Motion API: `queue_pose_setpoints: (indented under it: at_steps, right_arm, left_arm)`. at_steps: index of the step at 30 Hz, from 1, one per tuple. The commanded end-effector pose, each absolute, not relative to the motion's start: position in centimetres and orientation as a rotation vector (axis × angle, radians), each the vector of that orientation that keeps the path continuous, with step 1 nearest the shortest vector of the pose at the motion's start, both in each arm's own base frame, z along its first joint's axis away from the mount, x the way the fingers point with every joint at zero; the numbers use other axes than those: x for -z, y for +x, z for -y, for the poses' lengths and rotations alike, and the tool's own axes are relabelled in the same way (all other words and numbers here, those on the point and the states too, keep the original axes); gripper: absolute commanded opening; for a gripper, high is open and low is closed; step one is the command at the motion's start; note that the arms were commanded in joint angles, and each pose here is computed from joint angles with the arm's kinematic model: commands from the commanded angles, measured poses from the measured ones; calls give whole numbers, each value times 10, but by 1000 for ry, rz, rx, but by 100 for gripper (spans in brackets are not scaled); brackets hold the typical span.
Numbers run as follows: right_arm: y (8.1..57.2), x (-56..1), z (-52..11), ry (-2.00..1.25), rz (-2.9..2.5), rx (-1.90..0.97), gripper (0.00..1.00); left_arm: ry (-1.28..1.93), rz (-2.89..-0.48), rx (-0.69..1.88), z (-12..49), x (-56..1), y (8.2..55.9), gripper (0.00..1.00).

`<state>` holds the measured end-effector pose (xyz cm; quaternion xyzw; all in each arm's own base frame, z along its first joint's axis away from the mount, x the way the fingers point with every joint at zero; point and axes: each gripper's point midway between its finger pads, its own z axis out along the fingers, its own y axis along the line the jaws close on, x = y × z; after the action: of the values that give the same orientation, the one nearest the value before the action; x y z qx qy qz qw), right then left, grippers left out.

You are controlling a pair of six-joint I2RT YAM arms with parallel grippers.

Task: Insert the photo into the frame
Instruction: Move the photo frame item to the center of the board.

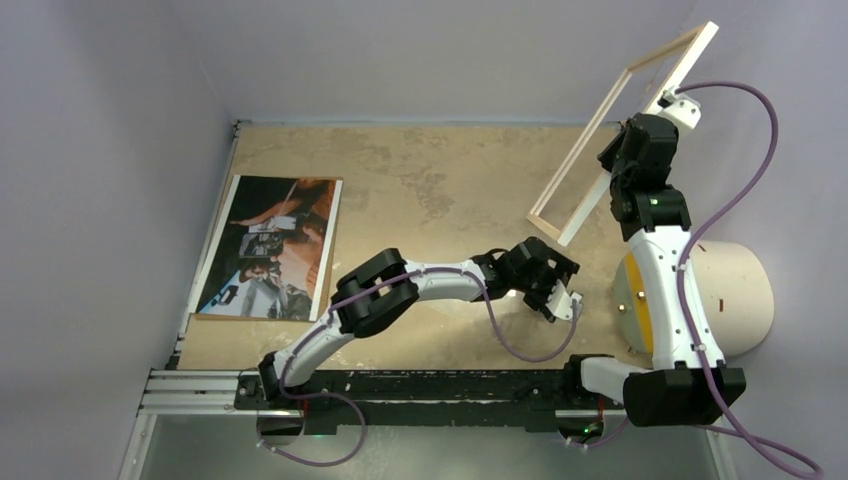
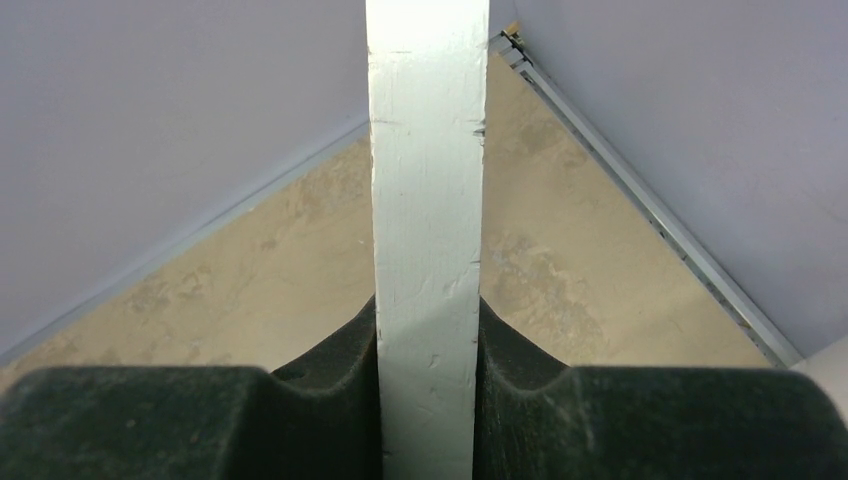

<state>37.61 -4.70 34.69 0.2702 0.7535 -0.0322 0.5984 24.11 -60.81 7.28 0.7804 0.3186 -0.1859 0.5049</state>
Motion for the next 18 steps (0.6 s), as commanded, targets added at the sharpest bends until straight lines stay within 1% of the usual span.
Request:
queue_pose_setpoints:
  at_steps: [1, 6, 9, 14, 18]
  right_arm:
    - [375, -395, 47, 634, -1577, 9, 0]
    - [373, -401, 48, 634, -1562, 4, 0]
    - [371, -407, 48, 631, -1549, 0, 0]
    - [373, -410, 47, 633, -1545, -6, 0]
    - [372, -413, 49, 657, -1524, -13, 0]
  left_arm:
    - [1953, -816, 355, 607, -41, 254, 86]
    - [2012, -898, 235, 583, -16, 281, 86]
    - [2021, -941, 142, 564, -12, 301, 85]
    - [2068, -1124, -8, 510, 18, 332, 85]
    - [2072, -1269, -51, 471, 33, 348, 85]
